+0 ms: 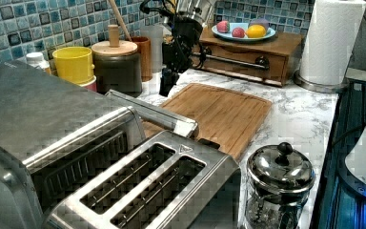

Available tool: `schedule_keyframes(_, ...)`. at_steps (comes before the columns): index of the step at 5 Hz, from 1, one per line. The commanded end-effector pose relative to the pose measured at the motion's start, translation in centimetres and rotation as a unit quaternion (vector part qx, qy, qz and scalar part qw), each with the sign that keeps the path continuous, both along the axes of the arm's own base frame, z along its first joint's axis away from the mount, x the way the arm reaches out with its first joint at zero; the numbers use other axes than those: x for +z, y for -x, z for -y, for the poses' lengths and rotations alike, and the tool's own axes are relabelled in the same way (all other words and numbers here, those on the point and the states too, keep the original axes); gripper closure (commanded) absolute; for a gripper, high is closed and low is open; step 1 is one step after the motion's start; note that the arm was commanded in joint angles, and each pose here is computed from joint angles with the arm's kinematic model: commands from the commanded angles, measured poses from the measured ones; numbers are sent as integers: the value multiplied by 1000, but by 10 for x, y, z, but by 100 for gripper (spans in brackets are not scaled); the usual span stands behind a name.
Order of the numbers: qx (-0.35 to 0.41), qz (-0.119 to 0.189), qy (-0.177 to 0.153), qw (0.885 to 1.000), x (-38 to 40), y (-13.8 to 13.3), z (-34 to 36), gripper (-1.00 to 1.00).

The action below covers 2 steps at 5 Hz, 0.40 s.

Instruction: Close the oven.

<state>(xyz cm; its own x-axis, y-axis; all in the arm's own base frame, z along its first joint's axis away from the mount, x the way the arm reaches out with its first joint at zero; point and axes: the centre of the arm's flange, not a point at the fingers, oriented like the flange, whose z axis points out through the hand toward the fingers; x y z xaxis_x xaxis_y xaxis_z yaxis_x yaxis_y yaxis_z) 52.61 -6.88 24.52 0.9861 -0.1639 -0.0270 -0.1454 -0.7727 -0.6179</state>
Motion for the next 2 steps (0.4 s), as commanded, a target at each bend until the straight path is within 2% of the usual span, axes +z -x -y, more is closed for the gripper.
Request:
schedule_keyframes(1, 58, 55, -12, 997, 12, -50, -33, 100)
schedule_keyframes(2, 59, 66, -22, 996, 16, -50, -44, 100)
